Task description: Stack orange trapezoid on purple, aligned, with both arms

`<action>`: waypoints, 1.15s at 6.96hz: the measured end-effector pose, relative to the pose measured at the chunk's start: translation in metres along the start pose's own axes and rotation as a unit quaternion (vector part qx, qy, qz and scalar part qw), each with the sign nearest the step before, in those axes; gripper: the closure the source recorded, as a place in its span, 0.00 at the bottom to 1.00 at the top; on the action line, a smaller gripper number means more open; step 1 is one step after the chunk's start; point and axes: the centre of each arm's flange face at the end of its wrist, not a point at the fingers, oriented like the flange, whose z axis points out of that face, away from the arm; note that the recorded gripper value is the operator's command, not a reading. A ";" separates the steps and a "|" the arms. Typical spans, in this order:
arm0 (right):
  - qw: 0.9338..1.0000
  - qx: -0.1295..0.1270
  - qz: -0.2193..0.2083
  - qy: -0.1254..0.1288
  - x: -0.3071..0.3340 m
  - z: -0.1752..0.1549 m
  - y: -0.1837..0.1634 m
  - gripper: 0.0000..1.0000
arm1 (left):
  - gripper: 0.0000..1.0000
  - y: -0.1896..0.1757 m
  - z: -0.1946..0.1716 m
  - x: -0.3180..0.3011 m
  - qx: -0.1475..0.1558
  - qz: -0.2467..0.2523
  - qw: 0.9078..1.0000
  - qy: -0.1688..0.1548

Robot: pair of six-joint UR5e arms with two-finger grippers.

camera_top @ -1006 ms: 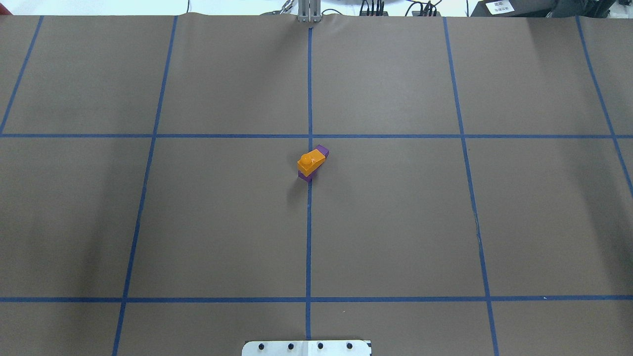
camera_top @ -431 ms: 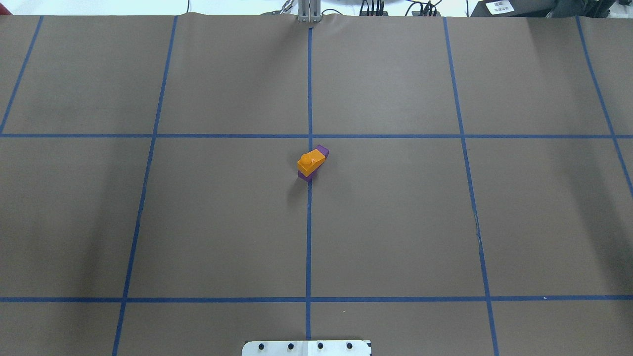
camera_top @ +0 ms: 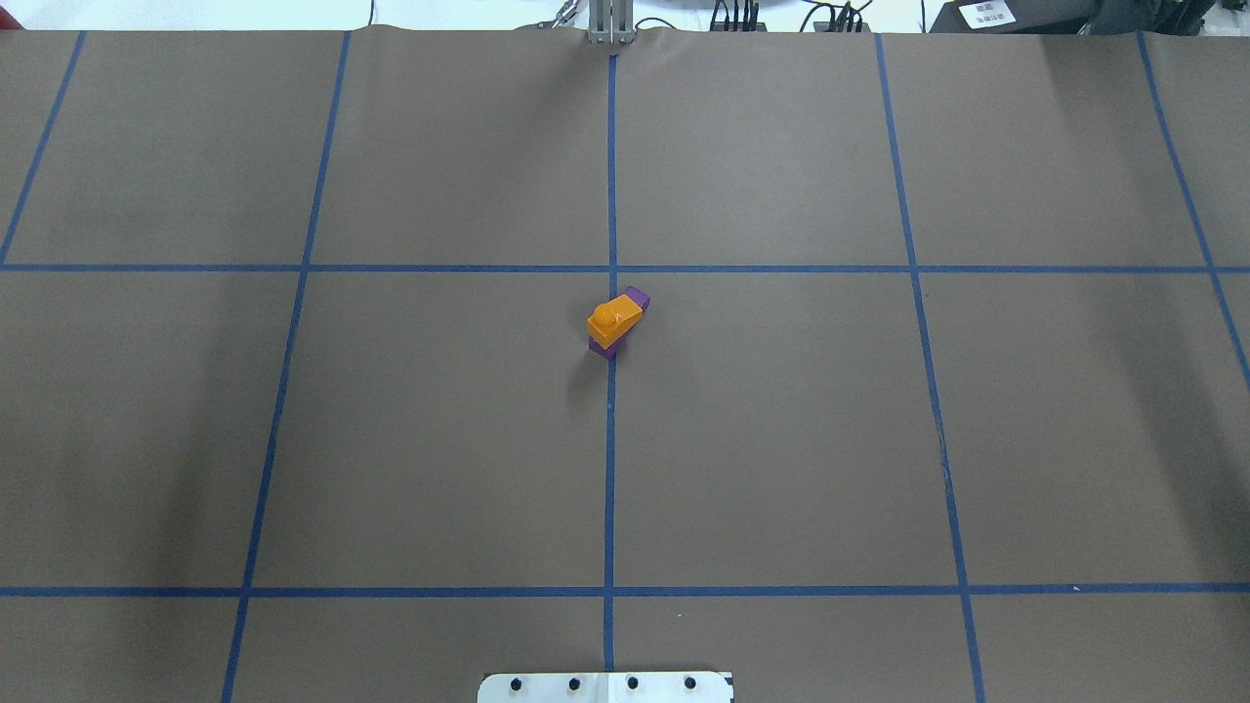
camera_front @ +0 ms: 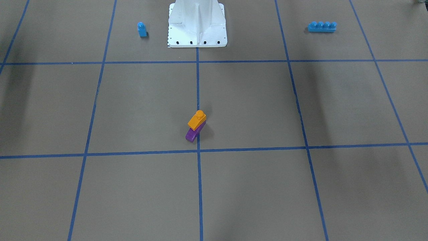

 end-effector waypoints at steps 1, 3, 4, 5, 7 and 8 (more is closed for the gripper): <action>1.000 0.000 0.000 0.000 0.001 0.000 0.001 0.00 | 0.00 0.000 0.000 0.000 0.000 0.000 1.000 0.000; 1.000 0.000 0.000 -0.001 0.001 0.001 0.002 0.00 | 0.00 -0.001 0.000 0.000 0.000 0.000 1.000 0.000; 1.000 0.000 0.000 -0.001 0.001 0.001 0.002 0.00 | 0.00 -0.001 0.000 0.000 0.000 0.000 1.000 0.000; 1.000 0.000 0.001 -0.001 0.001 0.001 0.002 0.00 | 0.00 -0.001 -0.001 0.000 0.001 0.001 1.000 0.000; 1.000 0.000 0.000 -0.002 0.001 0.000 0.002 0.00 | 0.00 -0.002 0.000 0.000 0.000 0.000 1.000 0.000; 1.000 0.000 0.001 -0.002 0.000 0.000 0.002 0.00 | 0.00 -0.002 0.000 0.000 0.000 0.000 1.000 0.000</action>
